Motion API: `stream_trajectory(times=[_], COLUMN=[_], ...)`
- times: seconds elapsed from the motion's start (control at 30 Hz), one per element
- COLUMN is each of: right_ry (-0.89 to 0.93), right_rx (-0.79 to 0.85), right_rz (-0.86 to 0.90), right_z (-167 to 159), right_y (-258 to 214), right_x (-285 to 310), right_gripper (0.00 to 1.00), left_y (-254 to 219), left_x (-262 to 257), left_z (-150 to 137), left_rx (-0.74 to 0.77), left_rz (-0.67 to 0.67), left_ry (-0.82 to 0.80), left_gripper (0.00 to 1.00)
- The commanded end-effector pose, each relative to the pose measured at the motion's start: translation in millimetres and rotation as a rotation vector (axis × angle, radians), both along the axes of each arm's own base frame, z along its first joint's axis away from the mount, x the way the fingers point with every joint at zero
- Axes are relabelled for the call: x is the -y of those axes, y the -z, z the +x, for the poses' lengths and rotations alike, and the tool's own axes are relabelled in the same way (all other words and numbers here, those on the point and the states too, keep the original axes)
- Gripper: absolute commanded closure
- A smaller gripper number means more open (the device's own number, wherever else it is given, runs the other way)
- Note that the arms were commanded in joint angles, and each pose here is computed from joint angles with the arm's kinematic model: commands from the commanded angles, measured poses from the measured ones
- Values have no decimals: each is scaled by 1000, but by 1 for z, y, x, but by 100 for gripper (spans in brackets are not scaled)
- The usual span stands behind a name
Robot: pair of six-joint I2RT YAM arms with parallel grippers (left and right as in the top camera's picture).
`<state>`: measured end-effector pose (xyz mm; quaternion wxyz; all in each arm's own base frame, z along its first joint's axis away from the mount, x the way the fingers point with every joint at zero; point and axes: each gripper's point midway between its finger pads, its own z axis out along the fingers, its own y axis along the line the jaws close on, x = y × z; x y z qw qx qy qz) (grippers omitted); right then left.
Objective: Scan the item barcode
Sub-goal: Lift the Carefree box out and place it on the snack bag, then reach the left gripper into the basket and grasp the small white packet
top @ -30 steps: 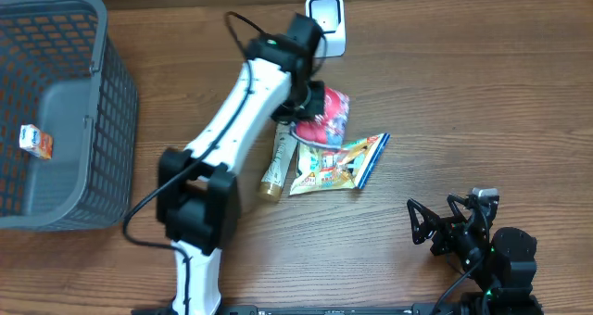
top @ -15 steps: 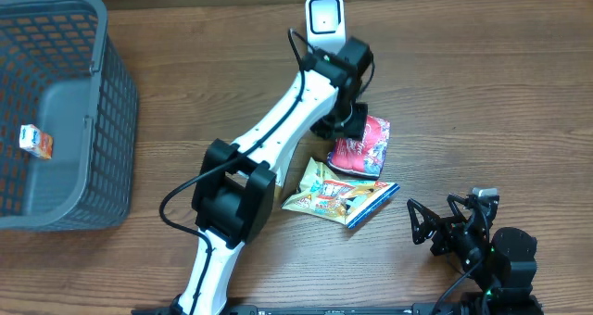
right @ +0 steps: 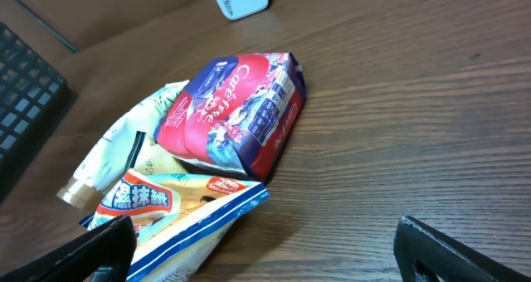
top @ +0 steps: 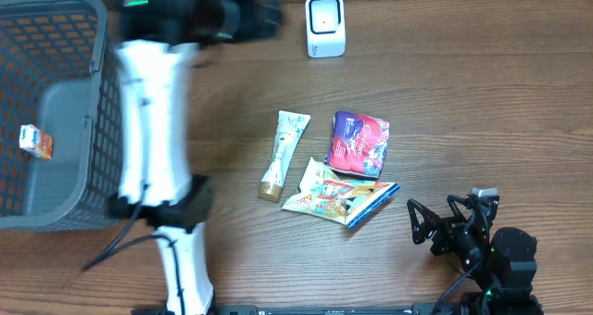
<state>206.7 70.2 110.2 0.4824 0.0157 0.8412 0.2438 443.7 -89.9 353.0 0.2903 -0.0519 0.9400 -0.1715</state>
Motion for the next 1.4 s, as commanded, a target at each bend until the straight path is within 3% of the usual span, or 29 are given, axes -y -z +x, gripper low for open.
stream_trajectory(times=[0.0,0.17,0.27,0.43,0.8,0.97,1.37], right_ry=[2,3,2,2,2,3,2], right_rx=[-15,-15,-15,-15,-15,-15,-15], right_rz=[-4,-4,-4,-4,-4,-4,-4], right_z=[-2,-2,-2,-2,-2,-2,-2], right_y=[4,4,4,4,4,4,4], right_x=[0,0,0,0,0,0,0], right_gripper=[0,0,0,0,0,0,0], left_y=[-54,-75,-59,-2,152,180,204], left_x=[-78,-192,-270,-359,-405,-417,-416], left_z=[-26,-70,-105,-145,-105,-104,-88], left_rx=[141,168,78,-149,-526,-593,-606], left_rz=[20,116,200,176,141,191,284], left_ry=[-154,-443,-686,-1093,-1070,-1058,-828], left_gripper=[0,0,0,0,0,0,0])
